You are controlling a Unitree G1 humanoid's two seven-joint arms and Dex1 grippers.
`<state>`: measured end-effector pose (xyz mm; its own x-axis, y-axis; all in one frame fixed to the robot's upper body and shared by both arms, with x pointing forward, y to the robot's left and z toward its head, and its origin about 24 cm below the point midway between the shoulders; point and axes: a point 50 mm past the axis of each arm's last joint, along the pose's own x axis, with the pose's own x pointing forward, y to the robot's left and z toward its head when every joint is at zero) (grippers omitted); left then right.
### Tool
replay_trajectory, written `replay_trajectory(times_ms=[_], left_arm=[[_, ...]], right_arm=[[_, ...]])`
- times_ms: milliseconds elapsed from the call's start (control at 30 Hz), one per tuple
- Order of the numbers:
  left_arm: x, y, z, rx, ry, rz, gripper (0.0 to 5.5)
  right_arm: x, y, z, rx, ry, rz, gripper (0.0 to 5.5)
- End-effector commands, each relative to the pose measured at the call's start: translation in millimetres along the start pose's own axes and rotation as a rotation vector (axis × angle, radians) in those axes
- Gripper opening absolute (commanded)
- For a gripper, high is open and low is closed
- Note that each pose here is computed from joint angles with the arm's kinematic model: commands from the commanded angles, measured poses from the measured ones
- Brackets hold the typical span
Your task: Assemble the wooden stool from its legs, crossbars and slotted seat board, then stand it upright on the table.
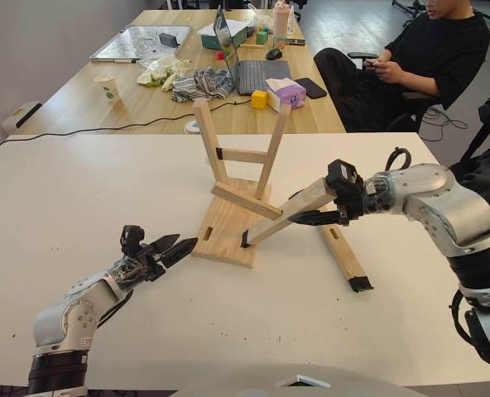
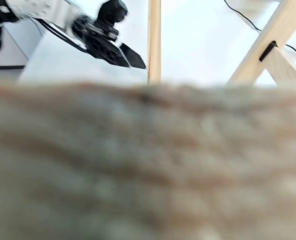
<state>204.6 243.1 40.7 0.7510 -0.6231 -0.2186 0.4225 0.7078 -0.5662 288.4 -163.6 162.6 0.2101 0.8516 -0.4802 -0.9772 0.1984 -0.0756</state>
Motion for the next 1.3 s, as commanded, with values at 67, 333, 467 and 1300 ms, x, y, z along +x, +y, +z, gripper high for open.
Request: replay_trajectory(times_ms=[67, 333, 467, 1300], left_arm=[[-2, 0, 2, 0.029, -0.034, 0.057, 4.47], [0, -1, -1, 0.024, -0.043, 0.068, 4.47], [-4, 0, -2, 0.023, -0.041, 0.079, 4.47], [1, 5, 10, 0.044, -0.001, 0.050, 4.47]], right_arm=[[-41, -14, -64, 0.191, 0.467, -0.178, 1.91], [-27, -29, -53, 0.135, 0.462, -0.107, 0.55], [-32, -30, -51, 0.138, 0.447, -0.114, 0.03], [-30, -3, -121, 0.179, -0.118, -0.260, 3.00]])
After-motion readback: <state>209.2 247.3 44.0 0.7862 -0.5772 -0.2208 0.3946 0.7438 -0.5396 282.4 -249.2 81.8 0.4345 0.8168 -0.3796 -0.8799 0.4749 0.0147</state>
